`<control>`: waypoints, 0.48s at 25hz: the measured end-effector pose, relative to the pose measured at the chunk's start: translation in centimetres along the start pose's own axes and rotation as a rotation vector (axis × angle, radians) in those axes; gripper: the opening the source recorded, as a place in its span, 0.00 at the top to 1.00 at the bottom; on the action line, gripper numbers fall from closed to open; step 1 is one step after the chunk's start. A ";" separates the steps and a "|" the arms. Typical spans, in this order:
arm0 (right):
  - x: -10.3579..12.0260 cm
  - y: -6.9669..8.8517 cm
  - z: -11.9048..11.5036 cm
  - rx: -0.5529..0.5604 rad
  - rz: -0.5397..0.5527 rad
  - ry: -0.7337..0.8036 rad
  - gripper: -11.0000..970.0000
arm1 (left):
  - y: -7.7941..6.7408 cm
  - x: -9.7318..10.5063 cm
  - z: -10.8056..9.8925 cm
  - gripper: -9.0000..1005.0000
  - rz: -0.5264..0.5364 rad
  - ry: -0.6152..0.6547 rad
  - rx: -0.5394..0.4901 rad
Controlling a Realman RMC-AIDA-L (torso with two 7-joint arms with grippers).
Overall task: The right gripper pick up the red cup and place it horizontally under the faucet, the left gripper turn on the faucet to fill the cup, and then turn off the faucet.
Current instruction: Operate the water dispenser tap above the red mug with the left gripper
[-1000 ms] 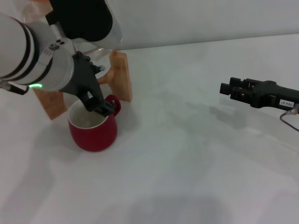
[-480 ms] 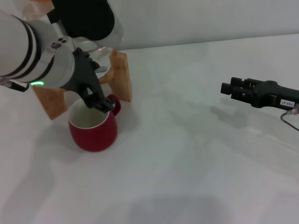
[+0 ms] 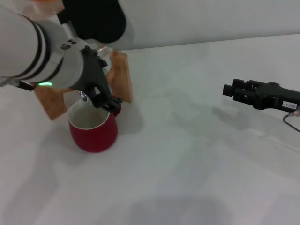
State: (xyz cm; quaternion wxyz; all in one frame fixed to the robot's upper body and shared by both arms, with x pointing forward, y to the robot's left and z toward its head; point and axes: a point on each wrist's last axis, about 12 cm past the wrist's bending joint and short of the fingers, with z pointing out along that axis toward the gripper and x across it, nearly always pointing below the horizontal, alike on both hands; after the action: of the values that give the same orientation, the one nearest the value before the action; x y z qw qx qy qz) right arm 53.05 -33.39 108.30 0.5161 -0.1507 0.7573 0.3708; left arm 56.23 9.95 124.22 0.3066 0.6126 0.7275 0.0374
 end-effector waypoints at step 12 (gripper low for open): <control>0.0 0.0 0.0 0.001 0.002 -0.002 0.45 | -0.9 -0.7 0.6 0.11 0.040 -0.005 0.011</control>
State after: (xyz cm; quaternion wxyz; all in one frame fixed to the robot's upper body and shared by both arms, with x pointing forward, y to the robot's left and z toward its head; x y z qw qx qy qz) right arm 53.01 -33.38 108.28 0.5164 -0.1495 0.7571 0.3711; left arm 55.76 8.95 123.65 0.3041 0.6290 0.7144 0.0379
